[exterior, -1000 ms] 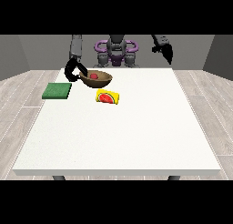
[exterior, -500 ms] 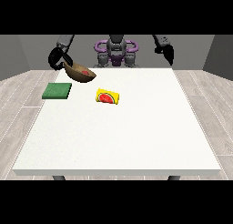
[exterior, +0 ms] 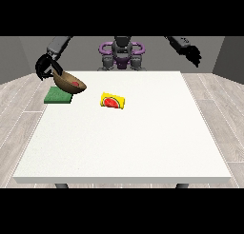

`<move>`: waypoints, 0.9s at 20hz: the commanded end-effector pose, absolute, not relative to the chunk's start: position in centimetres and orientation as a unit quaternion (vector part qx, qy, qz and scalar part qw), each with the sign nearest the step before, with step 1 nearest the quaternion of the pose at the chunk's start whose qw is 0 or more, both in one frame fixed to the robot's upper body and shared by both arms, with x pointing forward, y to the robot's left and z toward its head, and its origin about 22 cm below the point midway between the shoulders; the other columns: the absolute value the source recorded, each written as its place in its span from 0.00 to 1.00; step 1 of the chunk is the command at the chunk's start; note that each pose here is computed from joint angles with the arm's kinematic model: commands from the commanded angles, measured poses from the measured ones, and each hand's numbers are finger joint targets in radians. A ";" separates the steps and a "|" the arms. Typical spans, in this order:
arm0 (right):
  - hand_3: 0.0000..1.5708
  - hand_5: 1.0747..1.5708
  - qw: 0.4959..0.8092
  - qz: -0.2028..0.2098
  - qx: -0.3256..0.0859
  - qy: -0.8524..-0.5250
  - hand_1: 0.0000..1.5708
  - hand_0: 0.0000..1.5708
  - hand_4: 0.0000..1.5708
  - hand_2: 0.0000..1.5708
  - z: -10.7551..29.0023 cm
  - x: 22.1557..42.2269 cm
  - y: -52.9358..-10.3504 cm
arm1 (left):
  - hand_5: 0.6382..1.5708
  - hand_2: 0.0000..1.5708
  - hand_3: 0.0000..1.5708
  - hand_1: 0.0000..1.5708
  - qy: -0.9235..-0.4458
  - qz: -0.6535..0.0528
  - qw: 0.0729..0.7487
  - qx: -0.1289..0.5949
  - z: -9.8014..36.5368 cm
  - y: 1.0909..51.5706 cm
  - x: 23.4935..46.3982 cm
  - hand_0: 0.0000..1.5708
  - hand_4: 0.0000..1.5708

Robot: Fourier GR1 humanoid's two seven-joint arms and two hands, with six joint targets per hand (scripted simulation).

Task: Pick the cup and pour the ball into the bowl, then pick the bowl and place it on the pad

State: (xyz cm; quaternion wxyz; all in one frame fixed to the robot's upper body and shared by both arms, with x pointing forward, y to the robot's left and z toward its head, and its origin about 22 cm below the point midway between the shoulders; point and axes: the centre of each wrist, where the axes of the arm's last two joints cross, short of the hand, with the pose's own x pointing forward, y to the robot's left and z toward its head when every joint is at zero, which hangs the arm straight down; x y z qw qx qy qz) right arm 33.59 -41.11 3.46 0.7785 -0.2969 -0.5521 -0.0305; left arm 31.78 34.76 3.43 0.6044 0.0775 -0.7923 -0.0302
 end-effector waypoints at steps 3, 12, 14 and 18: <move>0.00 1.00 0.748 -0.058 -0.310 -0.584 1.00 1.00 0.55 1.00 4.9 32.2 -44.7 | 1.00 0.00 0.00 0.00 -0.831 -0.003 0.548 0.095 8.5 44.8 29.8 0.00 0.82; 0.00 0.99 0.732 -0.085 -0.308 -0.601 1.00 1.00 0.44 1.00 3.8 33.9 -42.4 | 0.99 0.00 0.00 0.00 -0.832 0.028 0.545 0.101 9.7 48.9 29.0 0.00 0.76; 0.45 0.98 0.723 -0.141 -0.346 -0.581 1.00 1.00 0.00 1.00 6.2 32.4 -47.0 | 0.99 0.00 0.00 0.00 -0.840 0.011 0.534 0.095 10.4 49.5 28.3 0.00 0.76; 0.70 0.88 0.729 -0.135 -0.335 -0.582 0.54 0.54 0.00 0.56 5.6 32.3 -47.8 | 0.98 0.00 0.00 0.00 -0.853 0.004 0.513 0.097 12.5 48.7 29.1 0.00 0.75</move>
